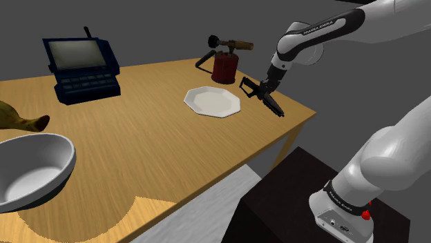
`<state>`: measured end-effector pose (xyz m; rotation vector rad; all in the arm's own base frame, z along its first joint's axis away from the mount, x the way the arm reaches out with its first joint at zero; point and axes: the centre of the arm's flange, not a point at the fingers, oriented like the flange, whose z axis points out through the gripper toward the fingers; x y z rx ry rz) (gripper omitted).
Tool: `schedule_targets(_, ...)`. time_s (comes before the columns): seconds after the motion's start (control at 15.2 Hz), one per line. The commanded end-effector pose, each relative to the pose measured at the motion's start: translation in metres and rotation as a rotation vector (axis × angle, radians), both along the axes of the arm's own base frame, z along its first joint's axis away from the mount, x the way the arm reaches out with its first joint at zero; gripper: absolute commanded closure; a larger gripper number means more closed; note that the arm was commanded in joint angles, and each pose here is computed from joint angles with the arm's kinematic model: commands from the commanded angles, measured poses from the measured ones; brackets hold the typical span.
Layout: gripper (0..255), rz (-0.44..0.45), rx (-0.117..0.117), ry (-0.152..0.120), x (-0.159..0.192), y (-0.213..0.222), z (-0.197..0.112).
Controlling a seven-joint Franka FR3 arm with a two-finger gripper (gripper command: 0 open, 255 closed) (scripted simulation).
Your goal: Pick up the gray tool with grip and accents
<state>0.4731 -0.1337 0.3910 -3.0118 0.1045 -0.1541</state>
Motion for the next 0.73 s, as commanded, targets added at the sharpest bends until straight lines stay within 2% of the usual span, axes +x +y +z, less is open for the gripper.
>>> schedule_targets(0.0,255,0.000,0.000,0.000,0.000,0.000,0.000)
schedule_targets(0.4,255,0.000,0.000,0.000,0.000,0.000,-0.001)
schedule_targets(0.66,255,0.000,0.000,0.000,0.000,0.000,0.020)
